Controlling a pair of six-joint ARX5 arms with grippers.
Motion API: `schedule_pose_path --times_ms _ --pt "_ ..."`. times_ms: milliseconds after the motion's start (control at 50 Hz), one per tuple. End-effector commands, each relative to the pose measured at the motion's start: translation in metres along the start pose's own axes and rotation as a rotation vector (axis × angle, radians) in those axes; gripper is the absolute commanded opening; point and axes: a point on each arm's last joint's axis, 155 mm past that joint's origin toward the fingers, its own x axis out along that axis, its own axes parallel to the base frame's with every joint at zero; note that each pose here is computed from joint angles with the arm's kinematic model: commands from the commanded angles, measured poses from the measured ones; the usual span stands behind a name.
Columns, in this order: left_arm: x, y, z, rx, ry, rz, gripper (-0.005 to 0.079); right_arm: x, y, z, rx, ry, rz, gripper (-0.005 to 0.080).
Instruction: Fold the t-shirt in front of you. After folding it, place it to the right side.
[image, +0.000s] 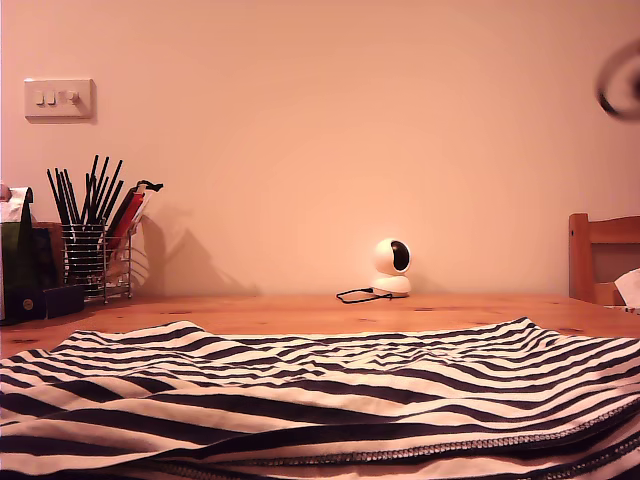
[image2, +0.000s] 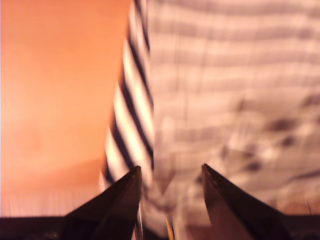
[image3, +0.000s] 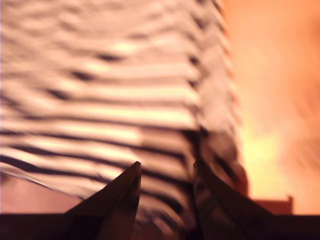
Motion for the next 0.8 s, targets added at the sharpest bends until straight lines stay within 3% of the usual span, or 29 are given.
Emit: schedule_pose_path --times_ms 0,340,780 --pt "0.006 -0.001 0.002 0.0 -0.011 -0.013 0.0345 0.005 0.0 0.013 -0.006 -0.011 0.007 0.03" --pt "0.028 -0.001 0.048 -0.002 -0.082 -0.082 0.0345 0.025 -0.004 0.08 -0.029 -0.043 0.029 0.03" --pt "0.07 0.015 0.11 -0.027 -0.016 -0.157 0.0345 0.054 -0.015 0.158 -0.024 -0.079 0.082 0.0338"
